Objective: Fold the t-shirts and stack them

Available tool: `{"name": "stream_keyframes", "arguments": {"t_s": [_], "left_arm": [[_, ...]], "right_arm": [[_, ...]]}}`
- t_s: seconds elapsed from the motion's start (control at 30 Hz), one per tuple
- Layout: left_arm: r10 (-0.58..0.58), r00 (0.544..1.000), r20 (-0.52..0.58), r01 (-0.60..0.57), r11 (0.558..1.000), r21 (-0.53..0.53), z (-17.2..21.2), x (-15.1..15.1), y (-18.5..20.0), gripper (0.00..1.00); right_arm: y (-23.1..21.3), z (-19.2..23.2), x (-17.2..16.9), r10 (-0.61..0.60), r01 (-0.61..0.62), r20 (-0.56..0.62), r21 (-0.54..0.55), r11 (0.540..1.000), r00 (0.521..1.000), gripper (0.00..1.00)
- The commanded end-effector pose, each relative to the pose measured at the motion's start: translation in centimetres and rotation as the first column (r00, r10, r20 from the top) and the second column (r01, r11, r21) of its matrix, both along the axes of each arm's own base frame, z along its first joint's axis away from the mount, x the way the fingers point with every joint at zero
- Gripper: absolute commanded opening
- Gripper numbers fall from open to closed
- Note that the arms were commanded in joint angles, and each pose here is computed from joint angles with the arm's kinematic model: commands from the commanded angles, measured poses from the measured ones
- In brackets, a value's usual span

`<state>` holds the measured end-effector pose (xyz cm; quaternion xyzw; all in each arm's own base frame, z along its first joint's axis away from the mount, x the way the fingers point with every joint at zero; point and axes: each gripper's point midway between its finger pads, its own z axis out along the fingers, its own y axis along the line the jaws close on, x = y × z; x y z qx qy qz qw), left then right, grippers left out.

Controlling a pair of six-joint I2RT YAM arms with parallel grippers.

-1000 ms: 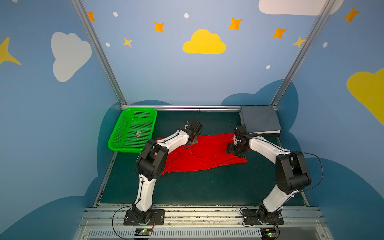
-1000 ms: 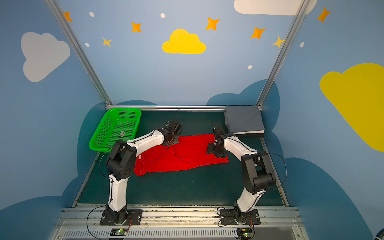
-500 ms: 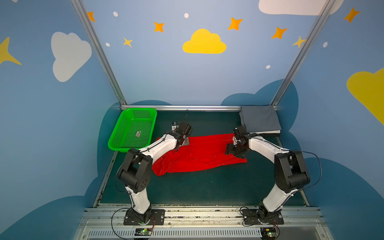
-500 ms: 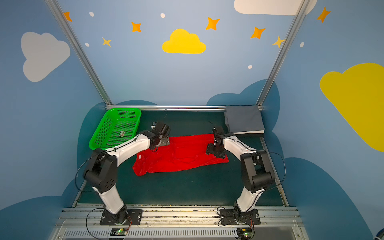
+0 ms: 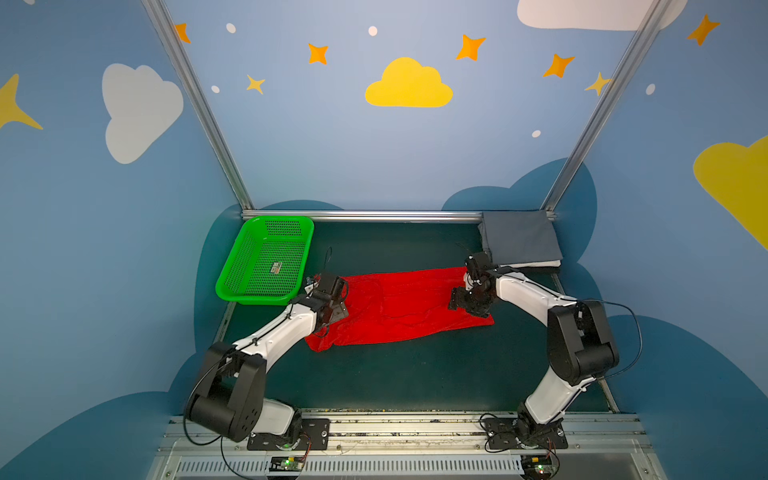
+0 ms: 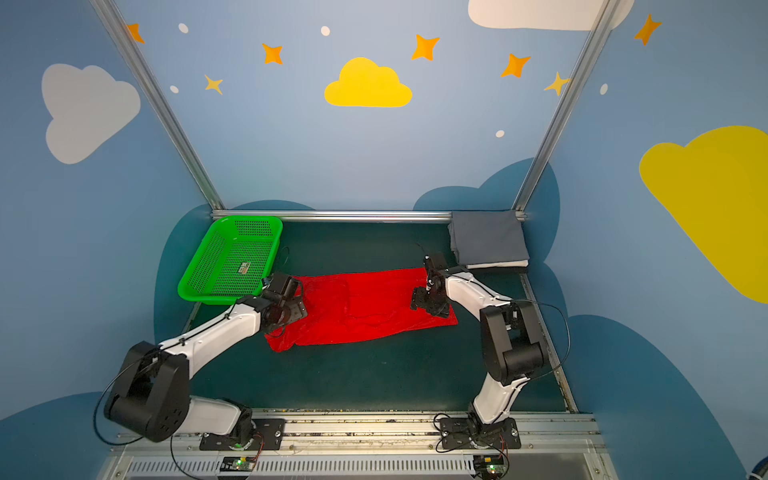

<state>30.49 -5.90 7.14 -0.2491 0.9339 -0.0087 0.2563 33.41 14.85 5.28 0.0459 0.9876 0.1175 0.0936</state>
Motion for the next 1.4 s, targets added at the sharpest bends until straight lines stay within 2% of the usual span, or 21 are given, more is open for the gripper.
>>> {"name": "stream_keyframes", "arguments": {"t_s": [0.0, 0.07, 0.23, 0.47, 0.53, 0.67, 0.7, 0.87, 1.07, 1.13, 1.27, 1.37], "left_arm": [[0.036, 0.999, -0.001, -0.036, 0.994, -0.104, -0.1, -1.8, -0.5, 0.70], [0.049, 0.999, -0.020, -0.052, 0.991, -0.127, -0.6, -3.0, -0.5, 0.62], [0.090, 0.993, -0.072, -0.098, 0.988, -0.122, -2.7, -4.9, 0.3, 0.60], [0.103, 0.989, -0.102, -0.115, 0.986, -0.118, -4.4, -4.4, 0.1, 0.60], [0.101, 0.988, -0.116, -0.114, 0.987, -0.111, -4.8, -4.2, 0.0, 0.51], [0.119, 0.983, -0.138, -0.130, 0.988, -0.077, -4.9, -4.1, 0.7, 0.24], [0.124, 0.982, -0.140, -0.134, 0.989, -0.065, -4.9, -4.2, 1.0, 0.23], [0.162, 0.977, -0.136, -0.170, 0.984, -0.046, -4.6, -4.7, 2.3, 0.24], [0.188, 0.966, -0.175, -0.190, 0.982, 0.005, -5.0, -5.9, 4.0, 0.47], [0.192, 0.965, -0.177, -0.194, 0.981, 0.004, -5.1, -6.1, 4.2, 0.48], [0.192, 0.968, -0.160, -0.199, 0.980, -0.024, -5.1, -6.2, 4.0, 0.42], [0.196, 0.967, -0.165, -0.202, 0.979, -0.022, -5.1, -6.4, 4.0, 0.48]], "right_arm": [[0.4, 0.1, 0.3, 0.011, -0.011, -0.008, -0.003, 1.000, 1.000, 0.78], [0.3, 0.1, 0.3, 0.009, -0.009, -0.010, -0.006, 1.000, 1.000, 0.78], [0.4, -0.1, 0.5, 0.009, -0.009, -0.010, -0.007, 1.000, 1.000, 0.78], [0.3, -0.5, 0.7, 0.009, -0.010, -0.017, -0.019, 1.000, 1.000, 0.78], [0.0, -0.8, 0.8, 0.012, -0.013, -0.015, -0.041, 0.999, 1.000, 0.78], [-1.5, -2.3, 1.0, 0.006, -0.011, -0.038, -0.127, 0.992, 0.999, 0.78], [-1.7, -2.8, 1.0, 0.004, -0.011, -0.049, -0.140, 0.990, 0.999, 0.78], [-2.4, -4.1, 0.8, -0.010, -0.003, -0.081, -0.159, 0.987, 0.997, 0.78], [-3.2, -5.1, 0.9, -0.043, 0.024, -0.121, -0.148, 0.989, 0.992, 0.77], [-3.5, -5.2, 1.0, -0.052, 0.032, -0.130, -0.150, 0.988, 0.990, 0.77], [-3.8, -5.3, 1.0, -0.067, 0.047, -0.131, -0.151, 0.987, 0.989, 0.77], [-3.8, -5.4, 0.9, -0.068, 0.047, -0.139, -0.150, 0.988, 0.988, 0.77]]}}
